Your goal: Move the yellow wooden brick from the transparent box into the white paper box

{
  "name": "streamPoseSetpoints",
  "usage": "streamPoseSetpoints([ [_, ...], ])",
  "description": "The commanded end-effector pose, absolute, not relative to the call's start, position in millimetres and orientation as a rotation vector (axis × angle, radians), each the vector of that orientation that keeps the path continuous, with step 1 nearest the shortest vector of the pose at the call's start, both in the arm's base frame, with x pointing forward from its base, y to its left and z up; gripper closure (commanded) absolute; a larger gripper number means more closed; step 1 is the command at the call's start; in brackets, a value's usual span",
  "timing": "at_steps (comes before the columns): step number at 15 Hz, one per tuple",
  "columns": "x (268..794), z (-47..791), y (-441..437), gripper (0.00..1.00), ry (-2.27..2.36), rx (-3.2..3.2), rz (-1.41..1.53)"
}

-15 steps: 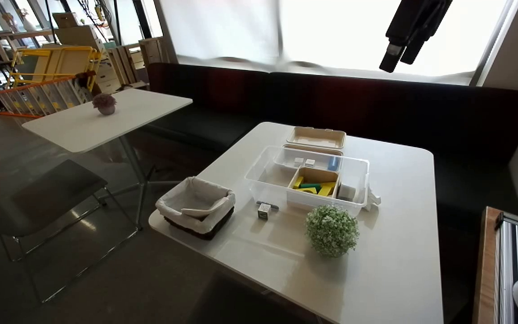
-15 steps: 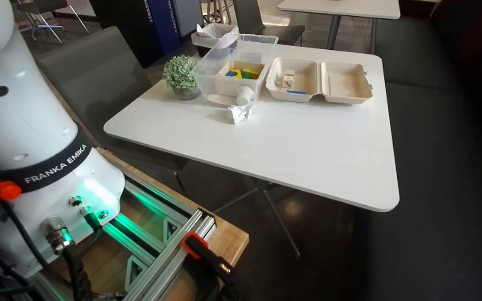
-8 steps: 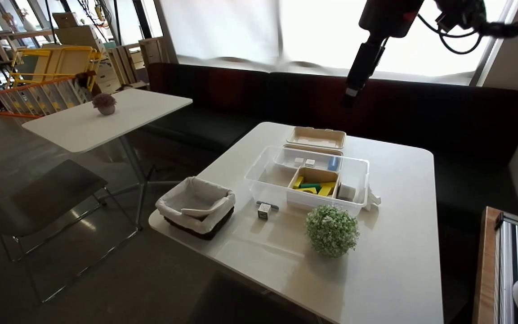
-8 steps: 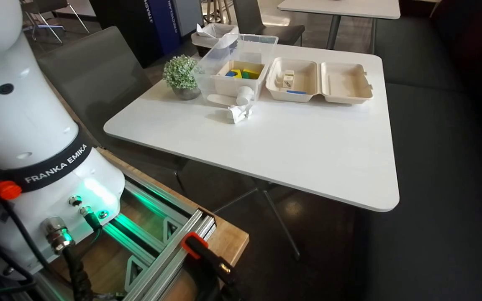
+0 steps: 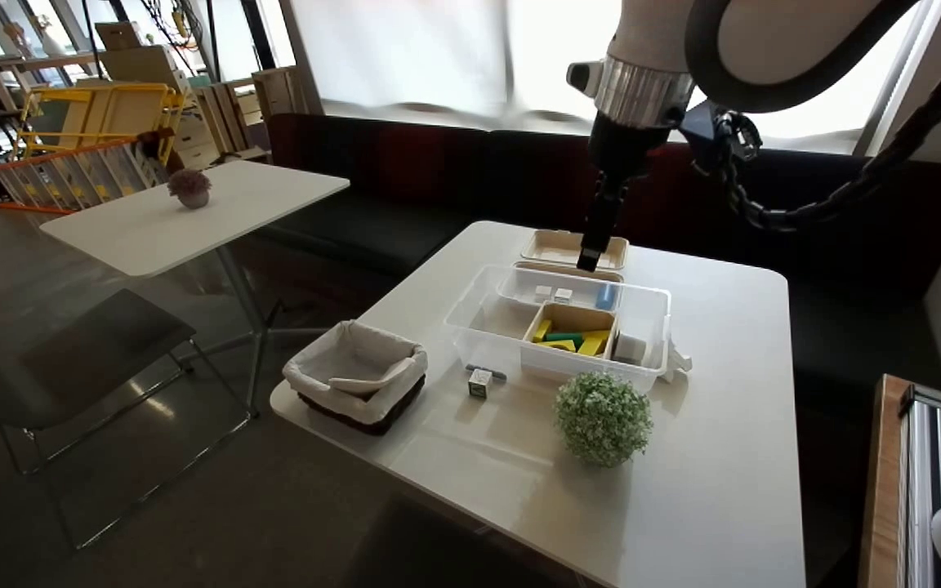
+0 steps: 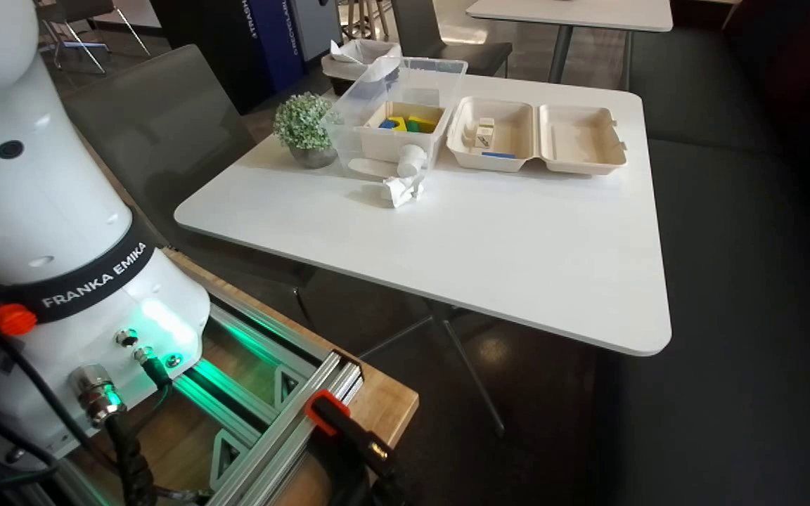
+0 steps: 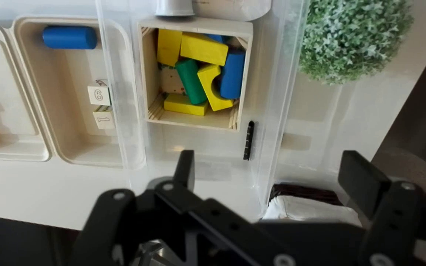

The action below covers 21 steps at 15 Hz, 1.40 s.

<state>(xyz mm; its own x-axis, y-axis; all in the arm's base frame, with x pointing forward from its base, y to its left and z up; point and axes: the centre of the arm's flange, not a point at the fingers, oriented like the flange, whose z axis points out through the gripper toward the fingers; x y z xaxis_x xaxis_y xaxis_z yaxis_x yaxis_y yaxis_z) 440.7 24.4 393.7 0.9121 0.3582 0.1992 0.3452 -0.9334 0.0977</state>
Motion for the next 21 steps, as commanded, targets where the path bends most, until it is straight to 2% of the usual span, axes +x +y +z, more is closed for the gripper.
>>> streamPoseSetpoints([
  [1,462,342,16,0.00,0.646,2.983,0.256],
  [5,469,288,8,0.00,0.691,2.952,0.177],
  [6,457,315,12,0.00,0.650,2.974,0.202],
  [21,463,310,11,0.00,0.656,2.981,0.211],
])
